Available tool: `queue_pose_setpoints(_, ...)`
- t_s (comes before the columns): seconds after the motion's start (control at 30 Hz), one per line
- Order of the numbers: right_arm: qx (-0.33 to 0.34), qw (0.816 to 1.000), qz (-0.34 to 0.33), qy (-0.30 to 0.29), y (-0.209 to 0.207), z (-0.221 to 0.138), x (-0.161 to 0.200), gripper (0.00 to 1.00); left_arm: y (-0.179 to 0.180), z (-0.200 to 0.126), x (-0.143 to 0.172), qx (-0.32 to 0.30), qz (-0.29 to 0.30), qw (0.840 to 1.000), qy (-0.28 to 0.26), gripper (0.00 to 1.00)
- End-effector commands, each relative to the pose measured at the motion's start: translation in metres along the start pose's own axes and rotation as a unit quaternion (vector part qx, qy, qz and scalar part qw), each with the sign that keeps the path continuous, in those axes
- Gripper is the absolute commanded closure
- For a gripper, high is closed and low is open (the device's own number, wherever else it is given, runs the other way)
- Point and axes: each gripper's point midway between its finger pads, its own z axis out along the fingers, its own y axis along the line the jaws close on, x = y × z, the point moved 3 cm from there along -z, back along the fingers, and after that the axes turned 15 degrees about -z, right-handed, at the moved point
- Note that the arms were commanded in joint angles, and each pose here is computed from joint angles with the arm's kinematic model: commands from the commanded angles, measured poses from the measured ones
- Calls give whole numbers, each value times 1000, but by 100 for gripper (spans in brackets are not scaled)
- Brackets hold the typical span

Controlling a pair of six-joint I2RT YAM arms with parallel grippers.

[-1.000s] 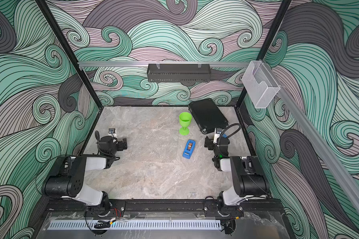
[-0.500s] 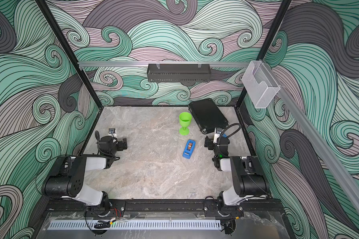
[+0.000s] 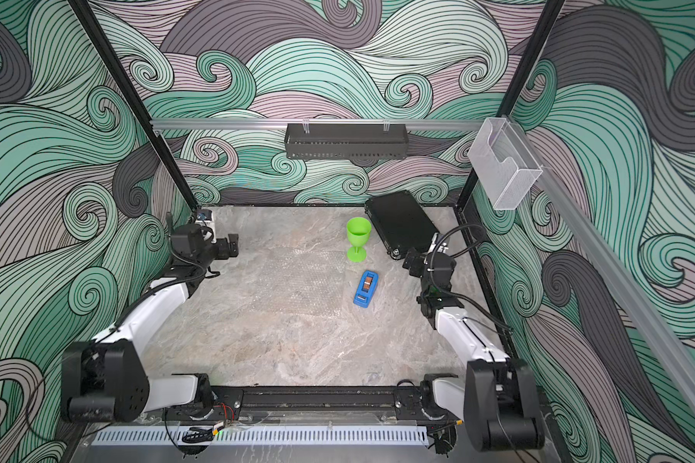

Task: Wrap wine glasses in bubble wrap
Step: Pick up the wine glass at the center of the board.

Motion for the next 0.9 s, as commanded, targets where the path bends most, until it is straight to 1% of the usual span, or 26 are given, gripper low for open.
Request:
queue_pose_setpoints(0.0,-15,993,91,77,2,-21,15,1,-15,-31,18,51,6,996,79,1)
queue_pose_setpoints(0.1,-75,990,94,68,17,-32,-10,1,-33,-46,18,117,5,990,77,1)
queue_pose_setpoints(0.2,-116,986,70,97,31,-39,-31,1,-42,-45,29,157,-9,984,89,1)
queue_pose_setpoints(0.3,-150,978,30,145,45,-45,-45,5,-46,-38,42,167,7,979,112,1)
queue_pose_setpoints(0.4,-182,969,-5,169,63,-43,-56,8,-54,-32,51,178,15,975,129,1)
queue_pose_setpoints(0.5,-206,960,-33,188,84,-34,-65,13,-66,-31,61,208,12,967,147,1)
queue_pose_setpoints(0.53,-218,955,-41,196,92,-30,-66,17,-69,-31,63,219,13,964,152,1)
queue_pose_setpoints(0.63,-246,941,-56,226,116,-15,-66,22,-80,-31,70,247,27,955,163,1)
queue_pose_setpoints(0.77,-271,923,-75,263,143,4,-65,28,-87,-33,72,262,34,949,171,2)
queue_pose_setpoints(0.87,-272,916,-88,282,154,17,-63,29,-88,-33,75,267,33,947,178,2)
